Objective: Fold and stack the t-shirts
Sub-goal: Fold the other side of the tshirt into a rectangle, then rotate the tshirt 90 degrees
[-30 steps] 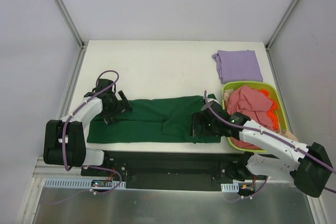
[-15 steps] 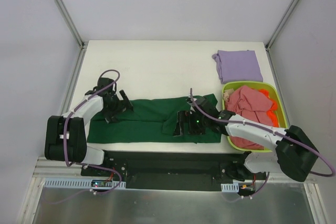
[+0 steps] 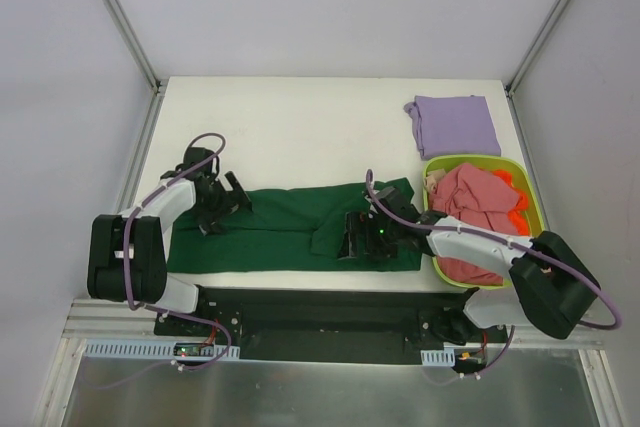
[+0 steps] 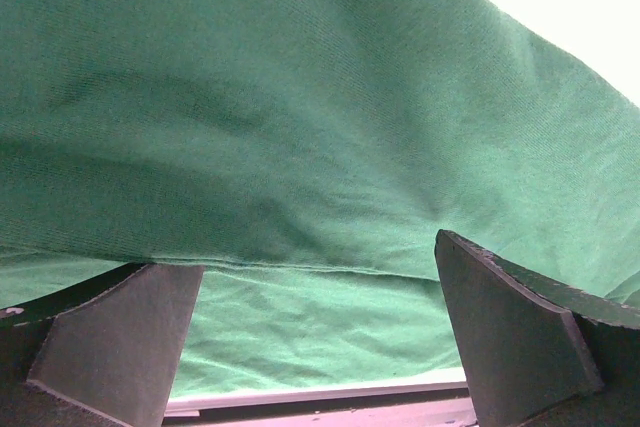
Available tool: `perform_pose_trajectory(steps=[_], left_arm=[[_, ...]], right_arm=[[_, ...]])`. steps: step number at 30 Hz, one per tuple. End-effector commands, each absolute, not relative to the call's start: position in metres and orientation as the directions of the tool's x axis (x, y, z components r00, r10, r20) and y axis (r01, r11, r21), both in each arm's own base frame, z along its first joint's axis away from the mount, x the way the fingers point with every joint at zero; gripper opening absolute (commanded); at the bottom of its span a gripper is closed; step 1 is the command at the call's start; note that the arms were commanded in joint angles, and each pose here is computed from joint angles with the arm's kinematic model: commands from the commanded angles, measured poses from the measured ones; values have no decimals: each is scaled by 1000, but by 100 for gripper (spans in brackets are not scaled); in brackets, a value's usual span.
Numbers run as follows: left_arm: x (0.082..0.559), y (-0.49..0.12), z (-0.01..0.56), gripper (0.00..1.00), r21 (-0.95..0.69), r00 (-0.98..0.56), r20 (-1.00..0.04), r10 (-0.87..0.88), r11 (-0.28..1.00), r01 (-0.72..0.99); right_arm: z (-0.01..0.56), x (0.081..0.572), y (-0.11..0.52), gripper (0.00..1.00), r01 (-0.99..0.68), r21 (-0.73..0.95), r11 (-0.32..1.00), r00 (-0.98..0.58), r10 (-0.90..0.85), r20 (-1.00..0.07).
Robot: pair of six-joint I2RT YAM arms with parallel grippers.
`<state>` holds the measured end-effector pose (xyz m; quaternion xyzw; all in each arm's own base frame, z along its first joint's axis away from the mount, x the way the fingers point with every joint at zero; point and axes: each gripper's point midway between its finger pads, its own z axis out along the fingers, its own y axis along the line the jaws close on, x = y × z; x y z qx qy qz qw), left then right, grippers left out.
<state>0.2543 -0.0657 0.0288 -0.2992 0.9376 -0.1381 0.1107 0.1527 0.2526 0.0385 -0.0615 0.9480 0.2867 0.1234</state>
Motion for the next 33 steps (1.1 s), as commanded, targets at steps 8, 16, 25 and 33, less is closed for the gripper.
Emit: perform_pose_trajectory(steps=[8, 16, 25, 33], left_arm=[[252, -57, 14, 99, -266, -789, -95, -607, 779, -568], [254, -60, 15, 99, -283, -779, -91, -620, 766, -577], [258, -70, 12, 99, -325, -770, -59, -635, 742, -587], [264, -77, 22, 99, -352, -720, -61, -692, 690, -633]], right_arm=[[96, 159, 223, 96, -258, 453, 853, -905, -50, -422], [66, 183, 204, 96, -83, 340, 937, -925, 54, -376], [24, 243, 174, 96, -59, -49, 997, -961, -70, -268], [10, 325, 191, 96, -182, 33, 983, -961, -170, -217]])
